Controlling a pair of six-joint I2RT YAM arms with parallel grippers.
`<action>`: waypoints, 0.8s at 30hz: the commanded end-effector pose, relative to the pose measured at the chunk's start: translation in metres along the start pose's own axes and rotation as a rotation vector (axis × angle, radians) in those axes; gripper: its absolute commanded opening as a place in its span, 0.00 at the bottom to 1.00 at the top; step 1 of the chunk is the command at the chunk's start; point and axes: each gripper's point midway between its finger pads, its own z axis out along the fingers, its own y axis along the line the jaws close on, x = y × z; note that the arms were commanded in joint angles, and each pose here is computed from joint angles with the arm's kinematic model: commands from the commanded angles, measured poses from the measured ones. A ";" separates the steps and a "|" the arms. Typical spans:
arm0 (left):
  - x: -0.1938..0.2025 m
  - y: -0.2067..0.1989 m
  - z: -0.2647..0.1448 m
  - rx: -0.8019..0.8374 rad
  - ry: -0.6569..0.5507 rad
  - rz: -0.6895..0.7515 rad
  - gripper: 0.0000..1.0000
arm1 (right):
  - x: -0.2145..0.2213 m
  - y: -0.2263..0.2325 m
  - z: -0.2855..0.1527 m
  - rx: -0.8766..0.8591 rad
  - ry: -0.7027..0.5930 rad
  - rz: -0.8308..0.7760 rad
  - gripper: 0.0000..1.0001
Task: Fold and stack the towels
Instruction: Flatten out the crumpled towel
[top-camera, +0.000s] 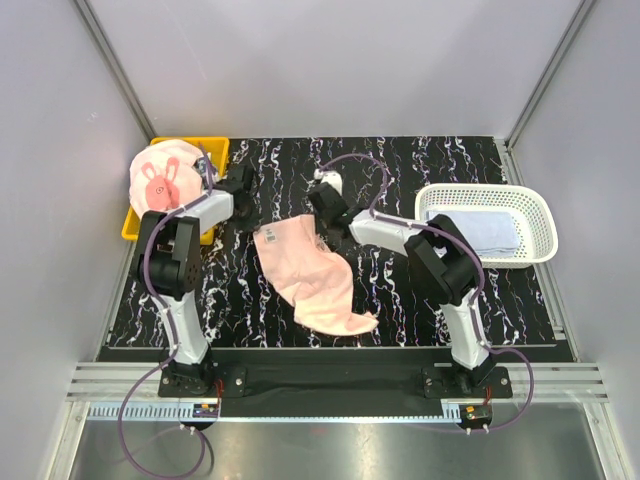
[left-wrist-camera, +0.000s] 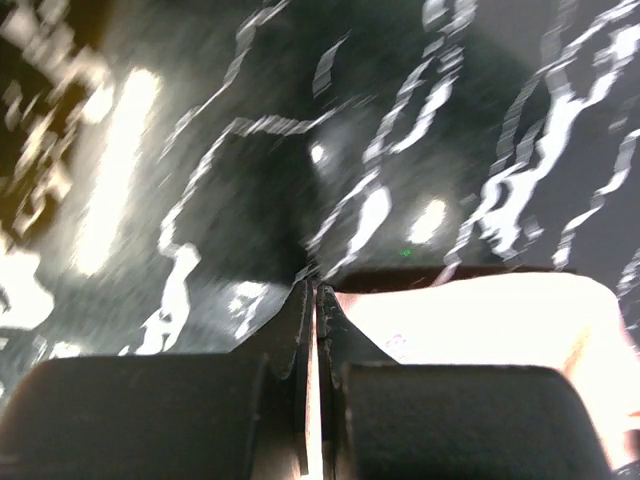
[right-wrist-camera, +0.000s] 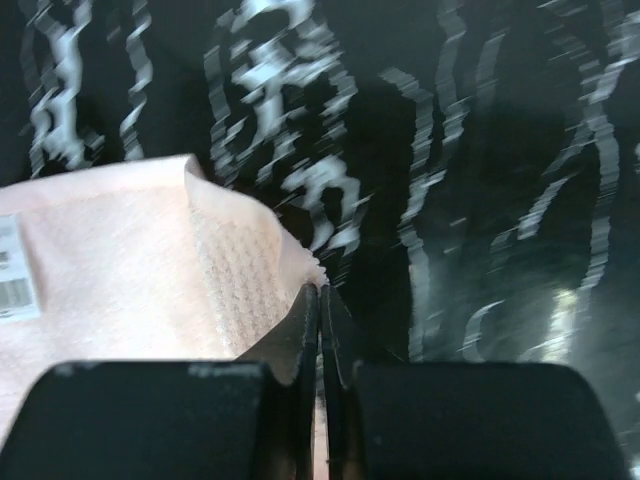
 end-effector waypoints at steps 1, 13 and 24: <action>-0.034 -0.032 -0.003 0.058 -0.056 0.062 0.00 | -0.055 -0.025 -0.008 0.010 -0.079 0.041 0.03; -0.122 -0.098 -0.021 0.161 -0.236 0.185 0.00 | -0.126 -0.088 0.001 0.070 -0.163 0.013 0.00; -0.107 -0.116 -0.161 0.303 -0.421 0.248 0.00 | -0.162 -0.086 -0.100 -0.006 -0.281 0.033 0.00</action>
